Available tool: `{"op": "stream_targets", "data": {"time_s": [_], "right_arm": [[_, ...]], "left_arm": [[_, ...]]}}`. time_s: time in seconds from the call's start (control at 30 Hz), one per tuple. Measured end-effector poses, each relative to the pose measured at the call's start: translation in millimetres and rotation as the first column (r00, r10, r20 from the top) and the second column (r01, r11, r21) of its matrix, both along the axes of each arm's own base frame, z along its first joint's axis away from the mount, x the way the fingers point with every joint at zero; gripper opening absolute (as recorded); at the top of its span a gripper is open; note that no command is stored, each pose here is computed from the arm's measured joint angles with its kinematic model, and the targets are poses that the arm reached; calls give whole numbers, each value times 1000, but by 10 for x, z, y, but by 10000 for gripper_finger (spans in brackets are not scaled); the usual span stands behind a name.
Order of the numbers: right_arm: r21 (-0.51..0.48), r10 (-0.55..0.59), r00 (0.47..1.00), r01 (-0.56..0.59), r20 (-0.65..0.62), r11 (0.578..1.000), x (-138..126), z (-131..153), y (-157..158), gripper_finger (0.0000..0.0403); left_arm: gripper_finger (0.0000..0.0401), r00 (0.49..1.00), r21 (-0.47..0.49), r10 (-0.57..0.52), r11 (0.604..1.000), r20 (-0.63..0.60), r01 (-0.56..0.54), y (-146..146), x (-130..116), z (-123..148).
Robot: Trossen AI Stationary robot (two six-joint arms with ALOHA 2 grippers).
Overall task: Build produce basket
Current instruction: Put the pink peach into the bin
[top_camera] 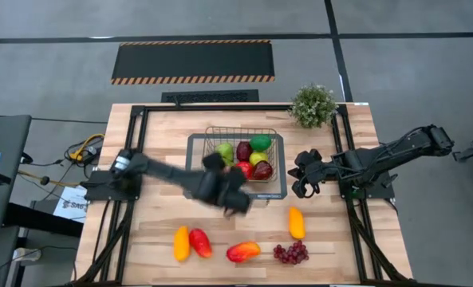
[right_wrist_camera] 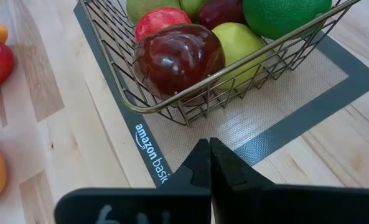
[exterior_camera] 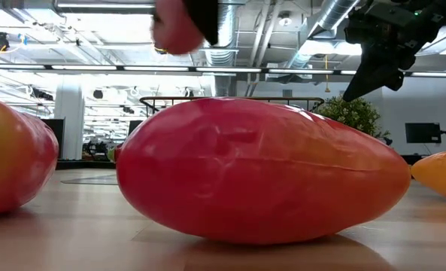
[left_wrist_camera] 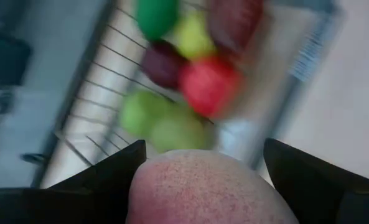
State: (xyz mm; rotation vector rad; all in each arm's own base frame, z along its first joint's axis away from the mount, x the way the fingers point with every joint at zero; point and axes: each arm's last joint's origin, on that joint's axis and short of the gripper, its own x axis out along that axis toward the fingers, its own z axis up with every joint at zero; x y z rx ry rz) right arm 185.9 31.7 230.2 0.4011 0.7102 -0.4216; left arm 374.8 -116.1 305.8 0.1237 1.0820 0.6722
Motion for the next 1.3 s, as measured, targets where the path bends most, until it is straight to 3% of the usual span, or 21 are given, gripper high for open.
{"op": "stream_targets", "data": {"time_s": [0.17,0.37,0.53,0.8,1.0,1.3], "right_arm": [[3,-4,1000,4,1,1000,0,-1,0,7],[5,-6,1000,6,2,1000,0,0,0,7],[6,-6,1000,6,2,1000,0,0,0,7],[7,-8,1000,8,3,1000,0,0,0,7],[7,-8,1000,8,3,1000,0,0,0,7],[7,-8,1000,8,3,1000,0,-1,0,7]], "left_arm": [[301,988,2,132,991,83,-133,709,276,6],[302,892,-152,384,922,237,-356,1448,409,29],[302,819,-284,463,880,339,-379,1823,508,-16],[302,752,-308,587,806,301,-506,2082,439,-378],[302,749,-315,594,800,293,-511,2065,435,-563],[302,735,-355,608,786,300,-506,2062,446,-576]]}}
